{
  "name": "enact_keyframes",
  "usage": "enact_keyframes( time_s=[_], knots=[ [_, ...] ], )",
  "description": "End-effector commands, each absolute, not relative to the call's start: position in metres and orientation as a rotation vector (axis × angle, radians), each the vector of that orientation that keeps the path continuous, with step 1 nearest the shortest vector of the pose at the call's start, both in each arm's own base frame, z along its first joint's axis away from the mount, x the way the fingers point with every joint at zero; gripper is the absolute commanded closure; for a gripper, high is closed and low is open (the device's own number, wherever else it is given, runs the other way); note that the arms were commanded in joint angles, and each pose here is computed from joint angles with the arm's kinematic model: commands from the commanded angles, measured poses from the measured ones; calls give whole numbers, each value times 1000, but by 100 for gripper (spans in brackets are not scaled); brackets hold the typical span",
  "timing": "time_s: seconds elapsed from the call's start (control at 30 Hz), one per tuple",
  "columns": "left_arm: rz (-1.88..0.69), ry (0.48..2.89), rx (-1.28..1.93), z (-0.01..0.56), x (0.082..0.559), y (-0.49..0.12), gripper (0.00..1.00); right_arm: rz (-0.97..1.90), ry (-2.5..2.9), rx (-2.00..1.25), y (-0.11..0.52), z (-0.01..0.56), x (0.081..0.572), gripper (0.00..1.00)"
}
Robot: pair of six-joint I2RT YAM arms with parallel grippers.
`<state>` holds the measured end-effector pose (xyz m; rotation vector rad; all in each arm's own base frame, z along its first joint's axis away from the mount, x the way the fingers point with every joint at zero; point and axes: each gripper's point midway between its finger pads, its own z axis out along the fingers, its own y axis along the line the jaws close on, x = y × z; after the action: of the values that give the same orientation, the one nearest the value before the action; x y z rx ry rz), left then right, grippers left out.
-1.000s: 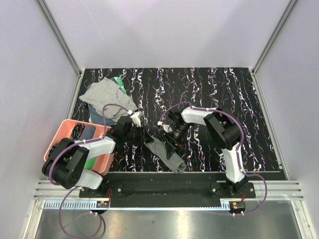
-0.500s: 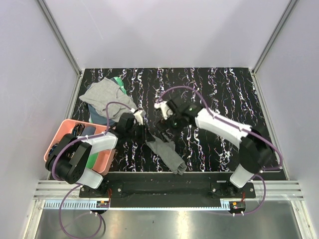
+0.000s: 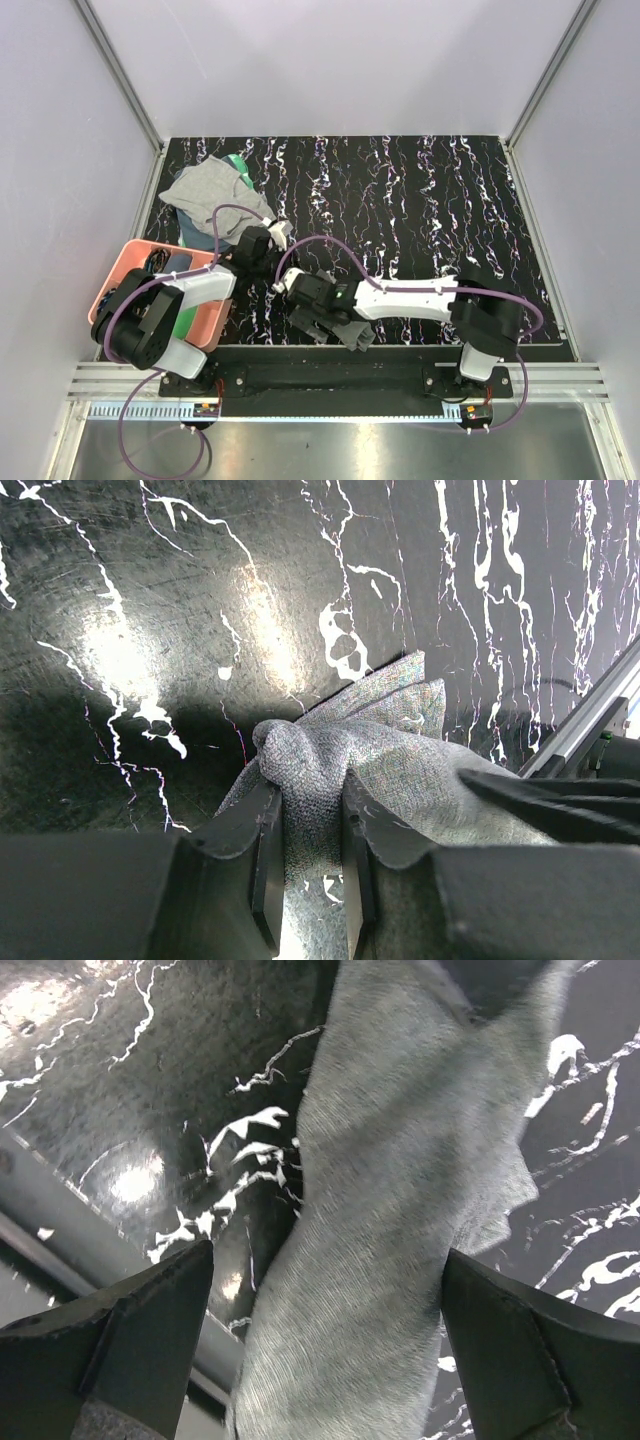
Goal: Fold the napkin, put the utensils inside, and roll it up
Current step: Roll the napkin with the utensil
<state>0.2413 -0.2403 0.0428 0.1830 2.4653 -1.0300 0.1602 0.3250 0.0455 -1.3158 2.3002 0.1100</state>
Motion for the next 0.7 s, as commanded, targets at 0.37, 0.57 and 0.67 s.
enact_keyframes(
  time_s=[0.37, 0.57, 0.67],
  knots=[
    [-983, 2496, 177, 52, 230, -230, 49, -10, 2504, -1107, 304, -3, 163, 39],
    [-910, 2460, 151, 71, 235, -219, 17, 161, 2595, -1132, 306, -6, 151, 52],
    [-883, 2445, 127, 77, 234, -211, 9, 358, 2627, -1127, 310, 1, 147, 52]
  ],
)
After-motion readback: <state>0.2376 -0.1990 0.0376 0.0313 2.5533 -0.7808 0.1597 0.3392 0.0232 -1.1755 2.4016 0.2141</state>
